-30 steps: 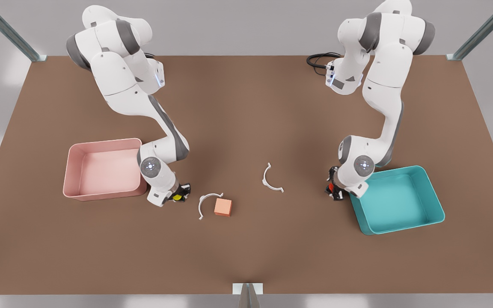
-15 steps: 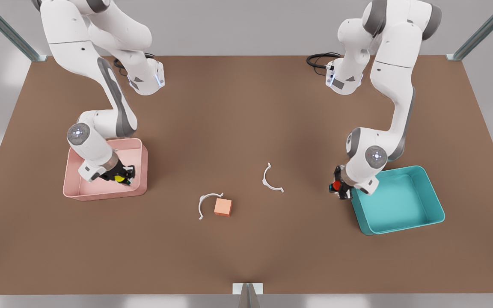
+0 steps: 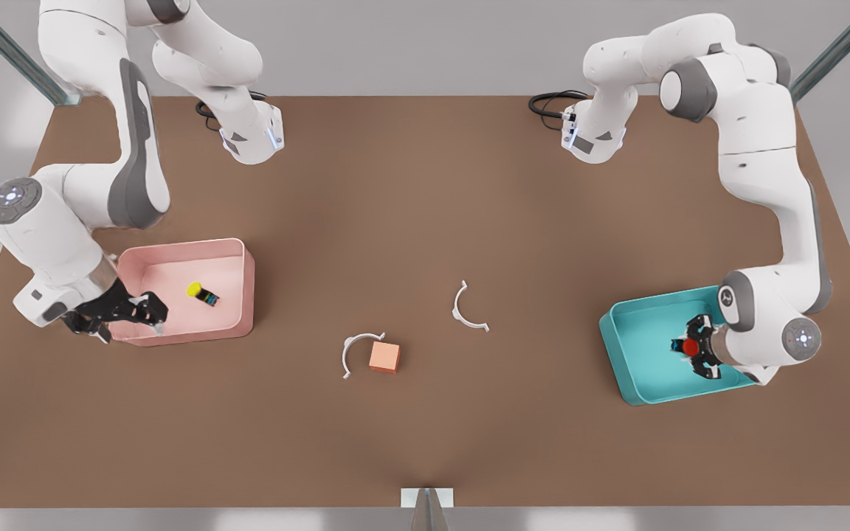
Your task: Place the red button in the blue storage box with the left arm, and place the yellow button in the pink storage box with the right arm
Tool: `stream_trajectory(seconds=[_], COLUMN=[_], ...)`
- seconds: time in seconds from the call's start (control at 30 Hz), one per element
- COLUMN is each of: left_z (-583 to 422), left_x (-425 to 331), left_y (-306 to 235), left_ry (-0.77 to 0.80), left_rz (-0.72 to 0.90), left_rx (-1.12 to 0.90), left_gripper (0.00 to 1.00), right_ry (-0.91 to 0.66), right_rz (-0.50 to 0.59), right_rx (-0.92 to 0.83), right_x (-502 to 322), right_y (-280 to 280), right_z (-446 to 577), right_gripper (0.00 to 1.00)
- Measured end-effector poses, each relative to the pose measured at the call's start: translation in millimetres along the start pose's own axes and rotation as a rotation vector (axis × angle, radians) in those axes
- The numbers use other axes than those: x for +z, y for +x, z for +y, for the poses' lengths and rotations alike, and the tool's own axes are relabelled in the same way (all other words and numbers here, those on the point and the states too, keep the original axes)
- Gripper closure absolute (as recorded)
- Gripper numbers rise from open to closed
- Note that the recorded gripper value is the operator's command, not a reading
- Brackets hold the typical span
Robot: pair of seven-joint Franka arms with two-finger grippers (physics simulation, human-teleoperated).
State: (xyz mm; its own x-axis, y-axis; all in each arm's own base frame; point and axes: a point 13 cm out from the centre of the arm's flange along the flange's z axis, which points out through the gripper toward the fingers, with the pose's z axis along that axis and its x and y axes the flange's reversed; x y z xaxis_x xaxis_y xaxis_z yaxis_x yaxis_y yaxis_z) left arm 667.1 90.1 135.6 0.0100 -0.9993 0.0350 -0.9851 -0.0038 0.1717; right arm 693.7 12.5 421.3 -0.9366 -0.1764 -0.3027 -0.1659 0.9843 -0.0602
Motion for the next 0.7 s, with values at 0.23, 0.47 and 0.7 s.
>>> stream_trajectory(seconds=[0.23, 0.47, 0.7], left_z=[15.3, 111.5, 137.2], left_x=[-116.8, -351.6, -346.1], left_y=[39.2, 180.3, 201.7], left_ry=[0.077, 0.259, 0.160], left_rz=[0.006, -0.112, -0.143], left_rx=[0.225, 0.831, 1.179], left_gripper=[0.00, 0.00, 0.00], right_ry=[-0.015, -0.025, -0.022], right_rz=[0.259, 0.318, 0.357], right_rx=[-0.019, 0.021, 0.037], right_x=[-20.9, -15.8, -22.6], right_y=[100.6, 70.4, 65.6], right_z=[36.0, 21.7, 22.1], right_gripper=[0.00, 0.00, 0.00])
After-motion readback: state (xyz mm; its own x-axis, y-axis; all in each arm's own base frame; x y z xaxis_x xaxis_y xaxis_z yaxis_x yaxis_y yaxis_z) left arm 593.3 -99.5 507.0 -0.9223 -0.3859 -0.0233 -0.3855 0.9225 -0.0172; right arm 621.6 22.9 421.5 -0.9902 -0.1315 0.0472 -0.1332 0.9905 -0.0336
